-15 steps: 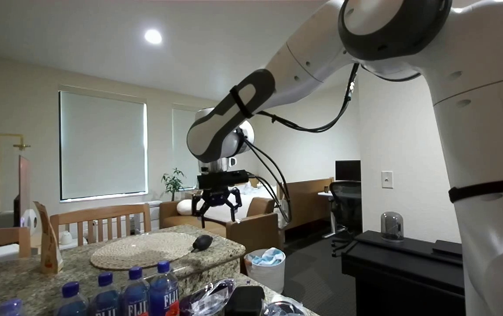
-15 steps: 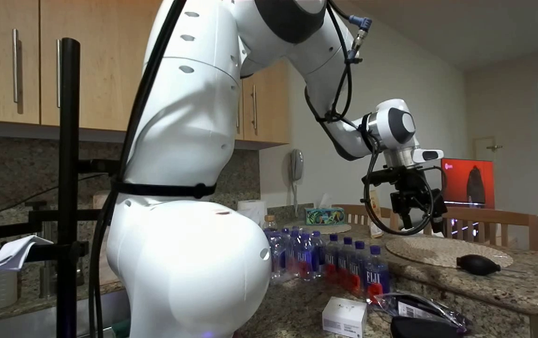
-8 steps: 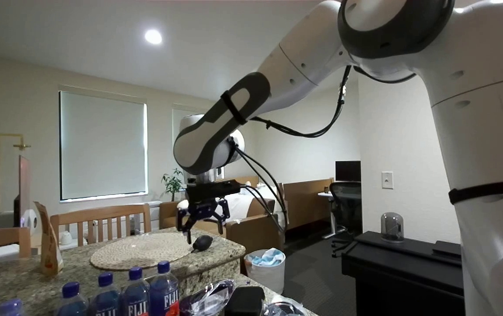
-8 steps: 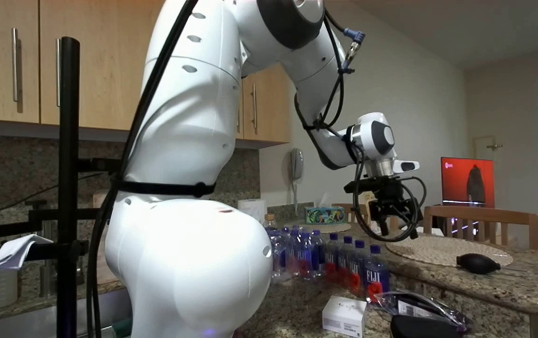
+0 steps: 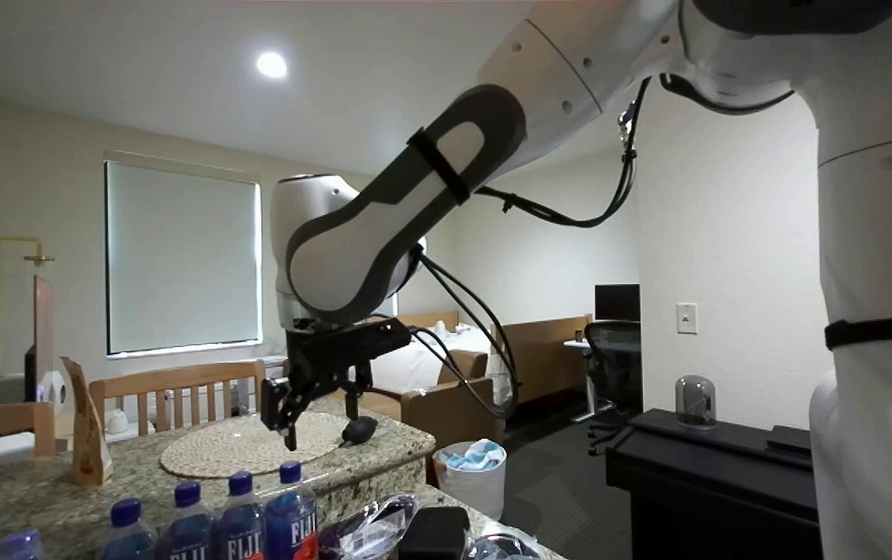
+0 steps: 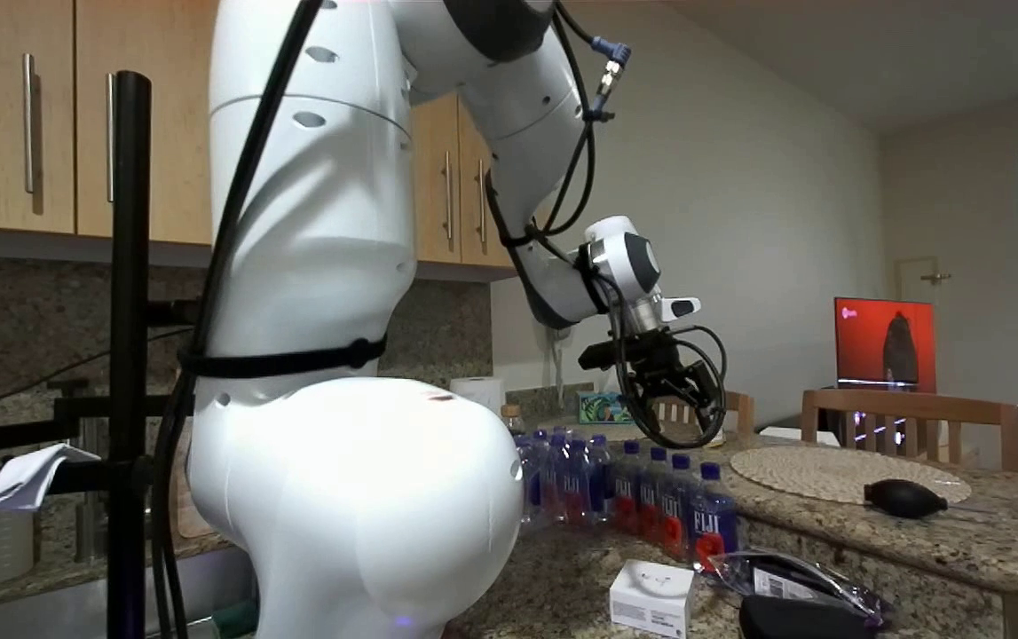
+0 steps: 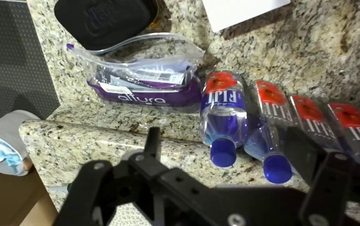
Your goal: Remove the black pump from the plastic bag and put it on the top counter
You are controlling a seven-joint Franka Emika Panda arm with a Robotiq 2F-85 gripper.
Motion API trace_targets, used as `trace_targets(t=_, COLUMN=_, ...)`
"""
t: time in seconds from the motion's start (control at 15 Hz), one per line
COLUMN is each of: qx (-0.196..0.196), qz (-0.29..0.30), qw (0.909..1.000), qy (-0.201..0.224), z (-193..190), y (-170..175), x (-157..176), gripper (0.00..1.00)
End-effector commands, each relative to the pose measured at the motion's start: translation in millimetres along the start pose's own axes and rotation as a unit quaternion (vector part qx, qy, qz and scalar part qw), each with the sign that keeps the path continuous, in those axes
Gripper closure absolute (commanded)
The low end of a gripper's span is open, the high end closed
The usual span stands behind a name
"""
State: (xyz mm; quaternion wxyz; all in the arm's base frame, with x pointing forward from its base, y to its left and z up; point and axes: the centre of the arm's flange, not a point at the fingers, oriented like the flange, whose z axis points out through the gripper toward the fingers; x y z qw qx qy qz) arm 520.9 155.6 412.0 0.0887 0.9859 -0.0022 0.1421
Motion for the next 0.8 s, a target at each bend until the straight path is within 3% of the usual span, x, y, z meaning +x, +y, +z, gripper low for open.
trace_targets(t=0.0, qx=0.034, qz=0.043, qw=0.9984, qy=0.017, z=-5, y=9, x=-48, gripper=0.0)
trace_targets(t=0.27, qx=0.049, qz=0.113, qw=0.9922, qy=0.023, z=-4, y=28, x=-71, gripper=0.0)
trace_targets(t=0.33, qx=0.045, qz=0.11, qw=0.9927, qy=0.017, z=-1, y=31, x=-74, gripper=0.0)
trace_targets(t=0.4, qx=0.04, qz=0.092, qw=0.9949, qy=0.01, z=1, y=21, x=-53, gripper=0.0)
trace_targets(t=0.73, qx=0.037, qz=0.096, qw=0.9946, qy=0.009, z=2, y=28, x=-63, gripper=0.0)
